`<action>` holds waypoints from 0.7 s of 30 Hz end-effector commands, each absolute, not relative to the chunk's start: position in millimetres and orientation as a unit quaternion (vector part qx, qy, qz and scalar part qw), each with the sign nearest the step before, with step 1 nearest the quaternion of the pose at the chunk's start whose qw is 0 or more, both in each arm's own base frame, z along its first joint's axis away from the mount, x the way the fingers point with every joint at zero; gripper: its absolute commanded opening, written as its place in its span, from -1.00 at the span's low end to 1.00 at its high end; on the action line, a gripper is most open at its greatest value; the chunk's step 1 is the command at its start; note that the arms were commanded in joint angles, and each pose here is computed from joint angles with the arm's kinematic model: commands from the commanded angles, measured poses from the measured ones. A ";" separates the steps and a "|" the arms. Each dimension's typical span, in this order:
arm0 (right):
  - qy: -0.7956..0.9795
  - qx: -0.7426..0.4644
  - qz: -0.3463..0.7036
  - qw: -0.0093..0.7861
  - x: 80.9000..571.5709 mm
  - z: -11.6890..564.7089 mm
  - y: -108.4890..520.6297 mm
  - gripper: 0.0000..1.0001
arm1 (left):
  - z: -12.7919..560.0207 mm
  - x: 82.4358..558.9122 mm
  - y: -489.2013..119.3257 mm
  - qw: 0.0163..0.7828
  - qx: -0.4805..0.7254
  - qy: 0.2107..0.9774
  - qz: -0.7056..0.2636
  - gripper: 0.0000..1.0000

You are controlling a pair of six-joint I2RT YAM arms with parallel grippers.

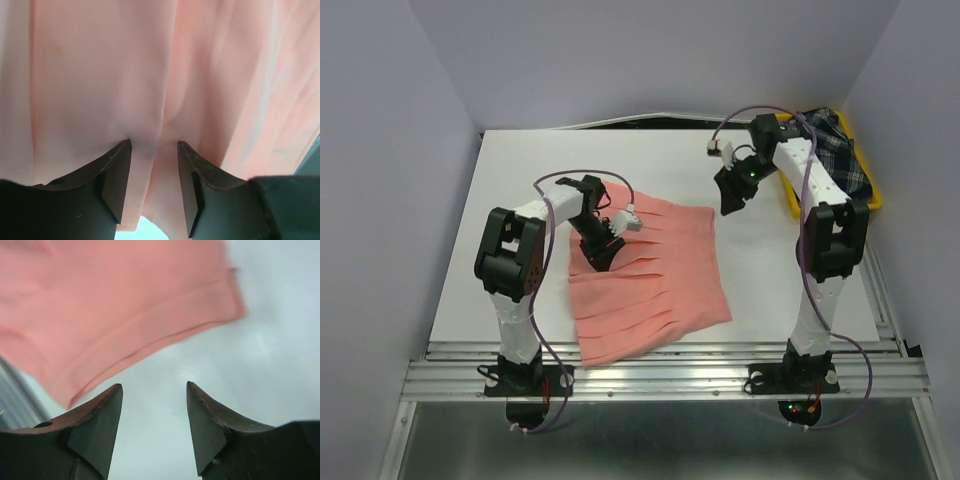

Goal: Fold and stack the skirts
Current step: Fold the skirt

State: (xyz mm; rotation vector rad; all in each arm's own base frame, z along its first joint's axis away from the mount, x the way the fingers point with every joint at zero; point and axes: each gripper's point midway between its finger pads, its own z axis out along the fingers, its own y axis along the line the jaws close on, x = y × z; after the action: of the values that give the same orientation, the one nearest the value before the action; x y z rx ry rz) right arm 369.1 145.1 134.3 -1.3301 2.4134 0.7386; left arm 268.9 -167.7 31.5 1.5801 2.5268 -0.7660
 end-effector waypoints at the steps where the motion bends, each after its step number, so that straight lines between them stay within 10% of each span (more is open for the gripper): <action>1: 0.854 -0.424 0.233 0.192 435.6 128.2 139.4 0.23 | 72.5 279.0 -179.0 0.054 0.506 0.816 -0.274 0.09; 11: 0.849 -0.404 0.223 0.259 517.6 102.0 160.4 0.64 | 140.1 451.1 -156.7 0.225 0.491 0.809 -0.230 0.39; 21: 0.847 -0.425 0.241 0.212 496.7 51.4 184.0 0.72 | 135.3 562.3 -145.6 0.374 0.542 0.745 -0.105 0.61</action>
State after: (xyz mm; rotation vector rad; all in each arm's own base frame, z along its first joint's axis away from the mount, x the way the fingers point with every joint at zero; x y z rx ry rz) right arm 500.4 169.9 60.5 -1.1387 2.3718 0.6568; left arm 537.1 -124.1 125.0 1.3300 2.0685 -0.3625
